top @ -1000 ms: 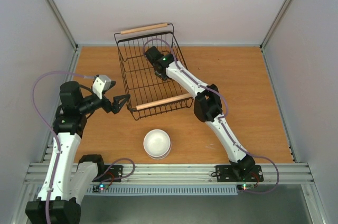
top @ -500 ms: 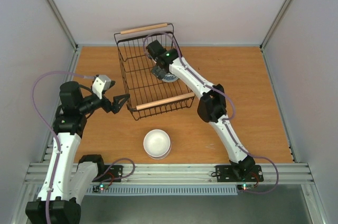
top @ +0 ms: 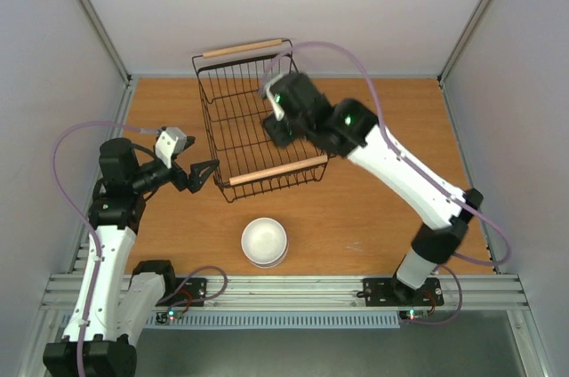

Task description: Load the bowls into the dish rack

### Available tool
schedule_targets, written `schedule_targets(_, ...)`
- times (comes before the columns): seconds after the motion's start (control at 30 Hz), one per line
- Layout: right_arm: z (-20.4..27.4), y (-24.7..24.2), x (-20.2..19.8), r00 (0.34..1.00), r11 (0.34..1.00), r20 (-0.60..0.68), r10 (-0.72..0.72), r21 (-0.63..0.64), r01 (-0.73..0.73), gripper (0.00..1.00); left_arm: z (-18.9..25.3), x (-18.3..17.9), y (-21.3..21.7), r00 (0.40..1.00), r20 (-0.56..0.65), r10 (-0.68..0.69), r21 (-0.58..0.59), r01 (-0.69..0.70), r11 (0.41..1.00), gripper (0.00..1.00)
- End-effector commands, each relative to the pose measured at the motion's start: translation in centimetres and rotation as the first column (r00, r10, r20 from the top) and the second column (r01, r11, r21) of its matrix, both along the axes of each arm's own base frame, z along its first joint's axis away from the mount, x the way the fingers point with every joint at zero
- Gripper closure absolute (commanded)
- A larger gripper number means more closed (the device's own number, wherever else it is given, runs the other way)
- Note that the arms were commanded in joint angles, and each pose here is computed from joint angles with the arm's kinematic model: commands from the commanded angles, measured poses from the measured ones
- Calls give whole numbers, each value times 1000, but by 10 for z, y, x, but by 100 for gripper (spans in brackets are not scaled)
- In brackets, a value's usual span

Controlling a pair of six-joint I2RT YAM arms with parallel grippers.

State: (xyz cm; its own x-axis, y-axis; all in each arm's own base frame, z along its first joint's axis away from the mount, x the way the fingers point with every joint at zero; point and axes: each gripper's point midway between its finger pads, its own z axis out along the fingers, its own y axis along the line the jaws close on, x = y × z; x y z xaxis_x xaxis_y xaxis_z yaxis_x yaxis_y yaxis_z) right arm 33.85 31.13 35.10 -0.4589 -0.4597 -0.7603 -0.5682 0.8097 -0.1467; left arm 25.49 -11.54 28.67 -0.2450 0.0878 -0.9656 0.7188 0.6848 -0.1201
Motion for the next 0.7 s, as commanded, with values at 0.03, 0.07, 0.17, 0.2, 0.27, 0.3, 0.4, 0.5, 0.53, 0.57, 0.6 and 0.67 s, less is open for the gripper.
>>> schedule_targets(0.03, -52, 17, -96, 991, 997, -125, 45, -64, -53, 46, 5, -1, -2, 999, 21, -26, -8, 26, 1000, 1)
schedule_targets(0.07, -66, 17, -111, 989, 993, -139, 60, -89, -73, 50, 5, -1, -2, 999, 19, -26, -9, 27, 1000, 1)
schedule_targets(0.17, -96, 17, -147, 977, 991, -194, 91, -79, -108, 56, 4, -2, -4, 999, 17, -37, -13, 37, 999, 1)
schedule_targets(0.2, -105, 14, -155, 972, 991, -215, 93, -78, -112, 57, 4, -2, -4, 999, 17, -37, -14, 38, 999, 0)
schedule_targets(0.27, -125, 3, -165, 966, 990, -249, 72, -99, -99, 59, 4, -2, -4, 999, 14, -38, -15, 39, 999, 1)
schedule_targets(0.3, -136, -1, -172, 960, 990, -272, 66, -103, -98, 61, 4, -3, -4, 999, 14, -42, -15, 42, 999, 1)
schedule_targets(0.4, -159, -4, -183, 945, 987, -321, 62, -123, -106, 63, 3, -2, -5, 999, 15, -47, -19, 48, 999, 1)
schedule_targets(0.5, -177, -3, -185, 940, 982, -339, 47, -155, -105, 64, 0, 0, -5, 999, 0, -47, -21, 47, 999, 1)
schedule_targets(0.53, -181, -2, -186, 938, 981, -344, 47, -160, -107, 64, -1, 1, -5, 999, -5, -47, -20, 47, 999, 1)
schedule_targets(0.57, -182, 0, -186, 938, 981, -343, 45, -161, -106, 64, -2, 1, -5, 999, -6, -46, -19, 46, 999, 1)
schedule_targets(0.6, -184, 1, -187, 938, 981, -343, 44, -162, -105, 64, -3, 1, -4, 999, -6, -45, -16, 45, 999, 1)
schedule_targets(0.67, -185, 5, -189, 936, 984, -347, 54, -143, -110, 65, -3, 1, -4, 999, -3, -41, -12, 41, 999, 1)
